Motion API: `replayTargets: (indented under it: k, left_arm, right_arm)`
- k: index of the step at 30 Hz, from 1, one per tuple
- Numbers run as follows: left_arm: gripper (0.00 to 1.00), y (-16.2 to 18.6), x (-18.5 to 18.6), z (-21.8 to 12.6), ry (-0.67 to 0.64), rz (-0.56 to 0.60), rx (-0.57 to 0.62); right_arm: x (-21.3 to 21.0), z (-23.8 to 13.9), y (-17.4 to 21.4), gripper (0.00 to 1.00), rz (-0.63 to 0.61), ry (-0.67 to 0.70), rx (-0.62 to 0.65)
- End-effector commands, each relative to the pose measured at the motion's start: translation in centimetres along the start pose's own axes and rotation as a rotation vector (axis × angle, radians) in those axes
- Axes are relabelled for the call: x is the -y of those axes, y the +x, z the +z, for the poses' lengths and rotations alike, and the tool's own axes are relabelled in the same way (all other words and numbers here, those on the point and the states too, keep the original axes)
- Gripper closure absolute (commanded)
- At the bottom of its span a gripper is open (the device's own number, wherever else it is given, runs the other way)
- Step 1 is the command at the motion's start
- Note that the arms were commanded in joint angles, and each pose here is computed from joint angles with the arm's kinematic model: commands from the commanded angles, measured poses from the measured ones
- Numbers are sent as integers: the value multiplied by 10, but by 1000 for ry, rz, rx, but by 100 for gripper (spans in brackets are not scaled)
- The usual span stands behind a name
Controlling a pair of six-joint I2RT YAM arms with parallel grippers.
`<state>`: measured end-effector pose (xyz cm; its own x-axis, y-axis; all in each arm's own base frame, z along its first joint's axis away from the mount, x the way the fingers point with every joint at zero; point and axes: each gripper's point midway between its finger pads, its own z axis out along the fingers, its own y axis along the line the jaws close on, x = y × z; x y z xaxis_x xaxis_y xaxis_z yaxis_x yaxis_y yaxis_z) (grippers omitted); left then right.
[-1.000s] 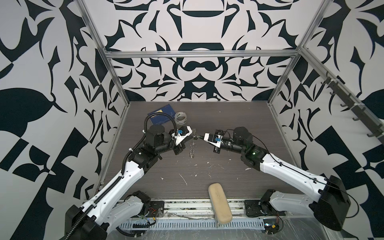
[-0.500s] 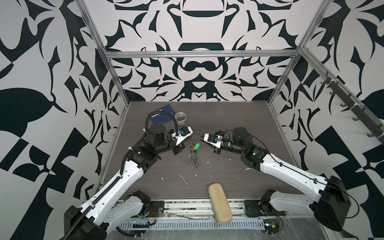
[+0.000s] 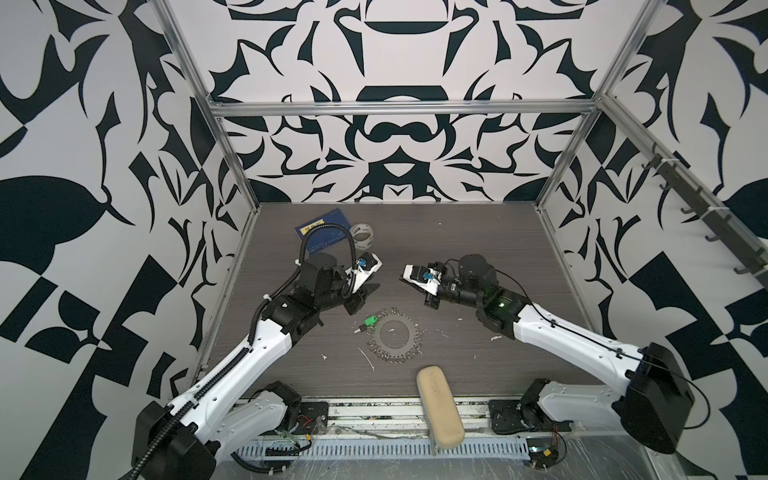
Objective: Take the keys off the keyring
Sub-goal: 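Reach the right gripper down to the green tag while left gripper withdraws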
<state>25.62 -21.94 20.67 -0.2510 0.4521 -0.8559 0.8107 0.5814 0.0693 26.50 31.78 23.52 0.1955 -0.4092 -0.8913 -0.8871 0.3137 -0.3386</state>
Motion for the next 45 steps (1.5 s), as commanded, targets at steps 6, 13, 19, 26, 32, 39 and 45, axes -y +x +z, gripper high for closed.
replayTargets:
  k: [6,13,19,26,32,39,45]
  left_arm:
    - [36,71,-52,-16,-312,-538,-55]
    - [30,102,-75,-29,-365,-814,-111]
    - [29,126,-78,-27,-351,-1069,-174]
    - [29,136,-75,-26,-339,-1193,-194]
    - [28,144,-75,-35,-368,-1229,-191]
    - [28,141,-75,-48,-404,-1215,-185]
    - [28,140,-76,-49,-410,-1206,-185]
  right_arm:
    - [-12,39,53,66,190,-82,-146]
    - [-21,82,70,60,437,-216,-328]
    - [-38,112,77,58,593,-268,-490]
    - [-60,132,101,59,703,-301,-740]
    - [-76,140,110,55,706,-341,-810]
    - [-89,142,114,54,677,-370,-843]
    - [-101,142,115,59,677,-418,-877]
